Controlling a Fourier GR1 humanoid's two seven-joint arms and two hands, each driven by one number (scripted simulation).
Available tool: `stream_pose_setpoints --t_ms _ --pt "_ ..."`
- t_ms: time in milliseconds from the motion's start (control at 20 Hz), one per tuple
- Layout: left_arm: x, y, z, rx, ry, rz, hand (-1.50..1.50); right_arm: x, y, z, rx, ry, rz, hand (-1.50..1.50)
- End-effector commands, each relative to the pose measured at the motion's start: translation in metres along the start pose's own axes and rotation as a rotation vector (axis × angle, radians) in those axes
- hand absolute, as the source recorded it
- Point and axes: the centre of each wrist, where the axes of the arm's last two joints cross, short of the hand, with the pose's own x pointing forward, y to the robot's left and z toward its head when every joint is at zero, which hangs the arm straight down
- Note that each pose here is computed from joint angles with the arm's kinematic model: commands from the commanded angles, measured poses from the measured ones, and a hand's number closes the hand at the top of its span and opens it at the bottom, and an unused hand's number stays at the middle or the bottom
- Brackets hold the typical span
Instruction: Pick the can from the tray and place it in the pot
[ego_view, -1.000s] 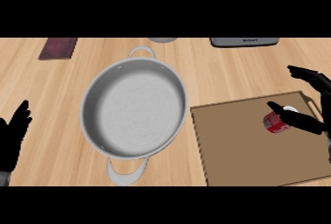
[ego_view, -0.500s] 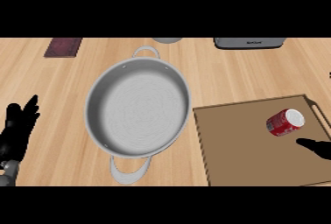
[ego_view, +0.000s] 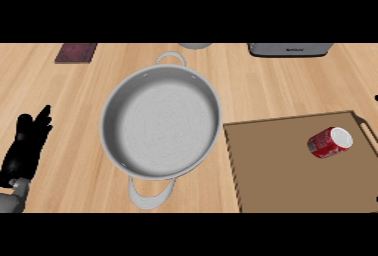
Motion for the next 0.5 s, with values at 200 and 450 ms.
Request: stream_pose_setpoints --t_ms 200,450 --pt "0.005 -0.018 0.0 -0.013 -0.017 -0.009 0.0 0.028 -0.018 -0.006 0.18 0.116 0.084 -1.5" --pt "0.004 0.002 -0.006 -0.032 -0.004 -0.015 0.0 0.013 0.009 -0.027 0.202 0.189 0.065 -1.5"
